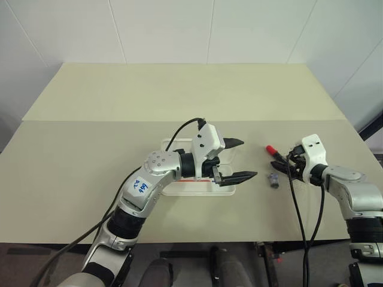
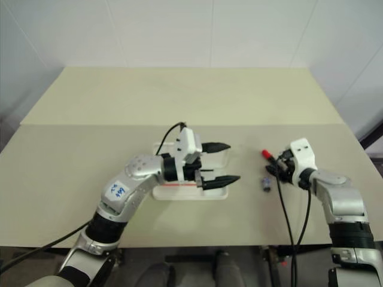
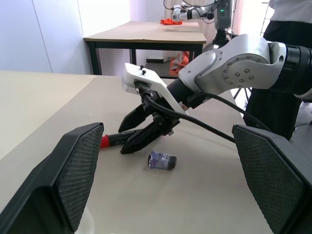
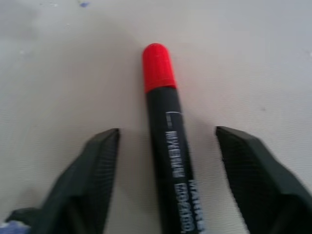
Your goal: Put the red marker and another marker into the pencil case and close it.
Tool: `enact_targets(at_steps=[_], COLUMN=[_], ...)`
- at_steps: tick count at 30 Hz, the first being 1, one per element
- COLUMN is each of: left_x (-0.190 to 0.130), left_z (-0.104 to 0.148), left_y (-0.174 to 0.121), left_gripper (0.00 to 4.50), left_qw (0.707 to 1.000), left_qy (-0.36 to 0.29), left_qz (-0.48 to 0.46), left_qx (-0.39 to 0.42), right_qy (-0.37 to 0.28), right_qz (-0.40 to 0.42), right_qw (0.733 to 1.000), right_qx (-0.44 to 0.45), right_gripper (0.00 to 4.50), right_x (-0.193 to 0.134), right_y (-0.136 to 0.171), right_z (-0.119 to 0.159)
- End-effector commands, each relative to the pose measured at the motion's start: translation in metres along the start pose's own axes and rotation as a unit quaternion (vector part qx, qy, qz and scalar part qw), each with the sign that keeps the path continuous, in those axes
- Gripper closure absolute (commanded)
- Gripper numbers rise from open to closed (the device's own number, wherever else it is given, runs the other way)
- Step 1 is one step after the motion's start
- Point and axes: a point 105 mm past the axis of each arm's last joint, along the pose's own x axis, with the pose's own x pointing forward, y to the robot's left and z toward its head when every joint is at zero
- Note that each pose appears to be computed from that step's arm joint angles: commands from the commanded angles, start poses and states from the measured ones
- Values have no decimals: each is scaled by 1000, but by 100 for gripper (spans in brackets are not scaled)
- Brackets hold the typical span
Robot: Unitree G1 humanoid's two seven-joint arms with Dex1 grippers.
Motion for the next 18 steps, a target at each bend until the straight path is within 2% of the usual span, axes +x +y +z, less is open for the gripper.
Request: enact_targets(at_steps=[1, 4, 5, 10, 18], left_x=[-1, -1, -1, -8, -28], left_z=[14, 14, 14, 12, 18], left_y=[-6, -6, -6, 3, 9], left_gripper=[0, 0, 0, 0, 0], left_qw=[1000, 999, 999, 999, 999], left_qy=[-25, -25, -26, -19, -38], left_qz=[-7, -9, -9, 0, -15], left_qx=[18, 18, 19, 26, 29], right_qy=[49, 45, 43, 9, -67], right_qz=[-7, -18, -22, -62, -68], right_qw=[999, 999, 999, 998, 992], right_qx=[17, 10, 8, -21, -78], right_gripper=[267, 372, 393, 393, 393], right_x=[1, 0, 0, -4, -18], right_y=[0, -4, -5, -21, -17], right_z=[-27, -23, -22, -5, 35])
